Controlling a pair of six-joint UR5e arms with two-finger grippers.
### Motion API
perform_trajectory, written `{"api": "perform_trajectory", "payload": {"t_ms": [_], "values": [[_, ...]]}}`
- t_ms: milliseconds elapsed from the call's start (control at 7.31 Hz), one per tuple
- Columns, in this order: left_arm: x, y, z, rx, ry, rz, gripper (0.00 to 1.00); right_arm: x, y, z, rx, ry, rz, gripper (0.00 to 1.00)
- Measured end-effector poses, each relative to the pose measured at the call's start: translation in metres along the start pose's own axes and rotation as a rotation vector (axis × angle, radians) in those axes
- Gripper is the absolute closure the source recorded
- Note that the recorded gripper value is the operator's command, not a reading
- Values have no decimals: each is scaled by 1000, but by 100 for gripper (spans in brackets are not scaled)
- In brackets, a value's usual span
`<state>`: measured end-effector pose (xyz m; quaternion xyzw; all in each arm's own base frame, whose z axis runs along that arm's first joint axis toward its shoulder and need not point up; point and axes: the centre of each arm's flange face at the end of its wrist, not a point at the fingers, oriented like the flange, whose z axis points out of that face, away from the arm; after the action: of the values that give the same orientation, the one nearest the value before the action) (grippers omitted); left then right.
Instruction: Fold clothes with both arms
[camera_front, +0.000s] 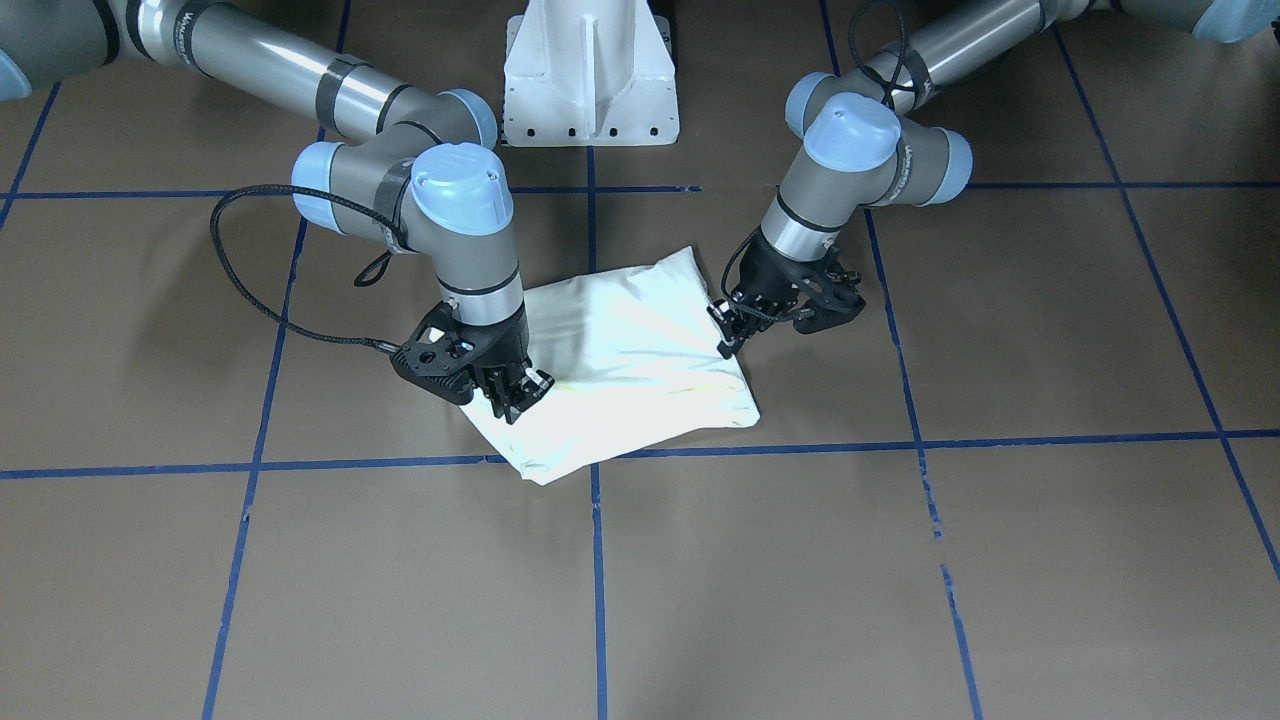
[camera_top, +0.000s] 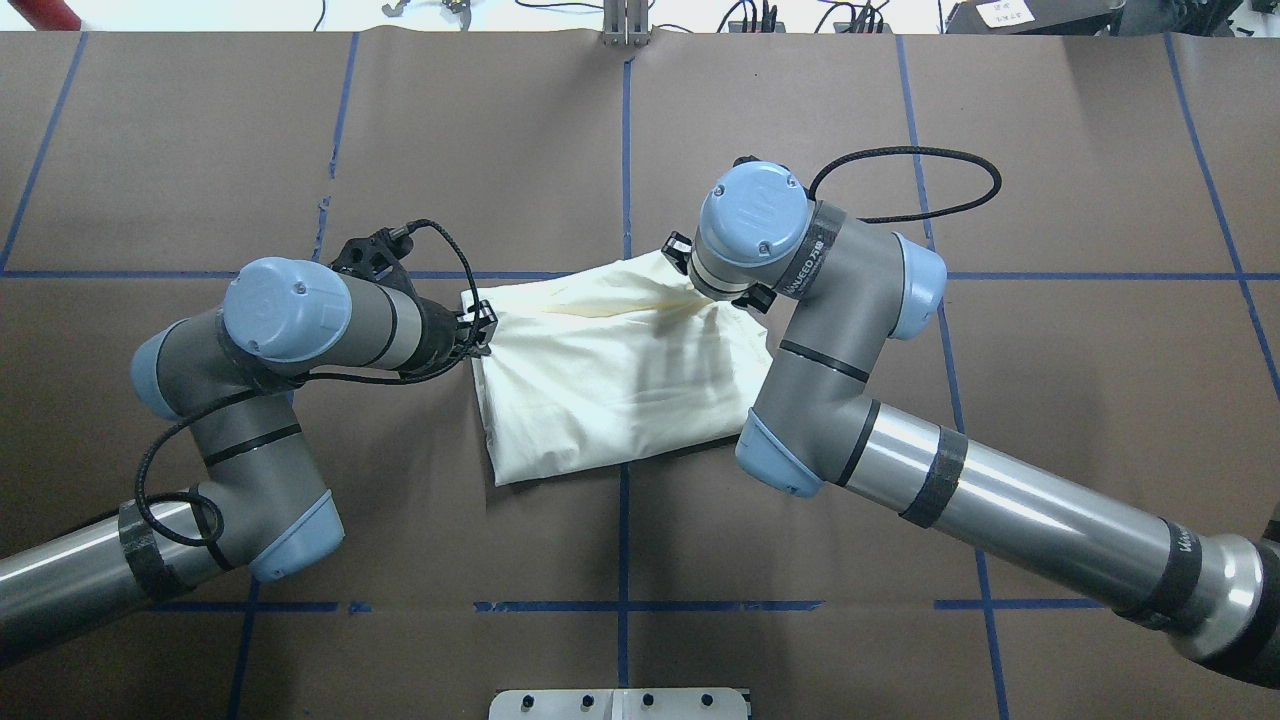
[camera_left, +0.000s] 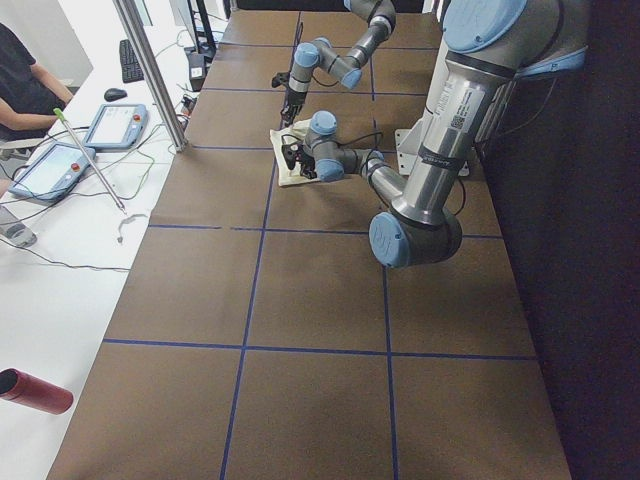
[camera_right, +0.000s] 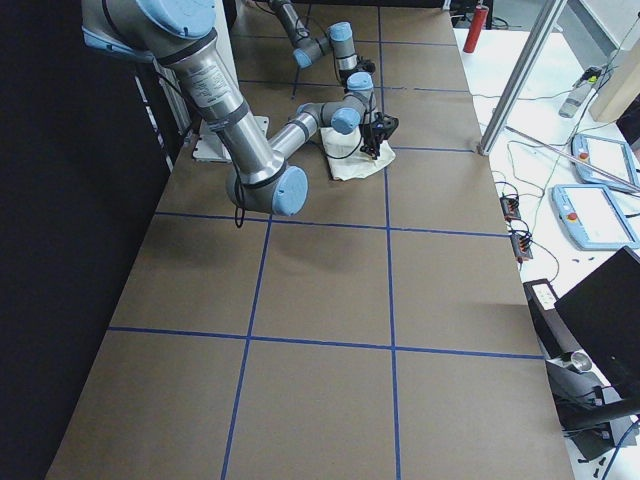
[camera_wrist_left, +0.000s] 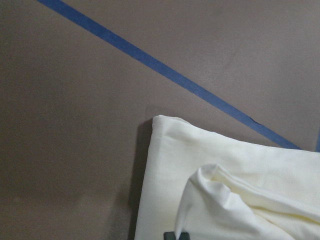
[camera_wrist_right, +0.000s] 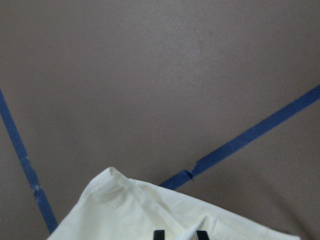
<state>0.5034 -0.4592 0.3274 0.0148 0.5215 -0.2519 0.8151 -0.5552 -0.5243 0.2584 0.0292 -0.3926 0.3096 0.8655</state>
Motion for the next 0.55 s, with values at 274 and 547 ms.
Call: {"api": "perform_trajectory", "payload": {"t_ms": [274, 547], "values": [[1, -21, 7, 24, 3, -11, 64, -6, -8, -11, -9, -18, -7, 0], [11, -50, -9, 40, 31, 12, 56, -11, -2, -30, -42, -52, -10, 0]]}}
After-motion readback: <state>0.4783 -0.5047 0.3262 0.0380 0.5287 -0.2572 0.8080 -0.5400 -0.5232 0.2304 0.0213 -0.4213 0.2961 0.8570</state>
